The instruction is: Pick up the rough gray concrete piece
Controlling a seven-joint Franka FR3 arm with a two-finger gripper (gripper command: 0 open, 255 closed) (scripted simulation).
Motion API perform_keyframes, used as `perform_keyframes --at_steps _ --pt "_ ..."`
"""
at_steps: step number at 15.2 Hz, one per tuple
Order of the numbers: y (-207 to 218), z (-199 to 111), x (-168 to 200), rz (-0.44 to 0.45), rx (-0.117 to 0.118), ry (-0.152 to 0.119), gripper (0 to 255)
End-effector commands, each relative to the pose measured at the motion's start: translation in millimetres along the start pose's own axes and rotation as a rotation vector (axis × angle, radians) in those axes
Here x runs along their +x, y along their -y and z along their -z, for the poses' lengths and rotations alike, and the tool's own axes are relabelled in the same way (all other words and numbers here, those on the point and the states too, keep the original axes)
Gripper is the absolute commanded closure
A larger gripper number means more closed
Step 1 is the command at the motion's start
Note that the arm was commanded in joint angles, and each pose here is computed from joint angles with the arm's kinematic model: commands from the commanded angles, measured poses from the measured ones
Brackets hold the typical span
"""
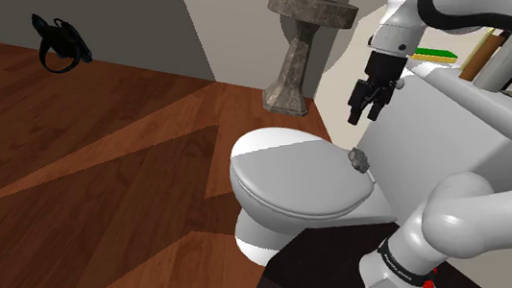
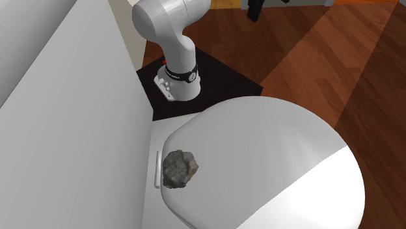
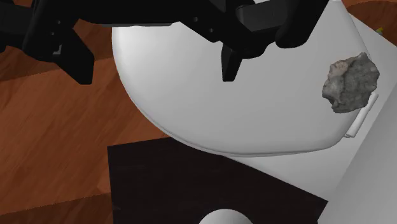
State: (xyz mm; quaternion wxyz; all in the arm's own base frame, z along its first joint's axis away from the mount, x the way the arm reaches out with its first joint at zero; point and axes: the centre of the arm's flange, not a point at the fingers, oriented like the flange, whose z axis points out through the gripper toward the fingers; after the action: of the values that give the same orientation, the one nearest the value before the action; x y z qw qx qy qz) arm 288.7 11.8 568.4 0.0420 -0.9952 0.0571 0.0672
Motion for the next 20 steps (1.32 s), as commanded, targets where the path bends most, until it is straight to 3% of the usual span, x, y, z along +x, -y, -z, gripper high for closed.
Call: perform_keyframes --at_steps 1,10,20 --pt "0 0 0 0.0 0.0 0.0 0" --pt "-34 -82 58 -0.267 -0.201 -0.037 0" --pt "-106 -160 109 -0.563 -0.424 -0.078 0"
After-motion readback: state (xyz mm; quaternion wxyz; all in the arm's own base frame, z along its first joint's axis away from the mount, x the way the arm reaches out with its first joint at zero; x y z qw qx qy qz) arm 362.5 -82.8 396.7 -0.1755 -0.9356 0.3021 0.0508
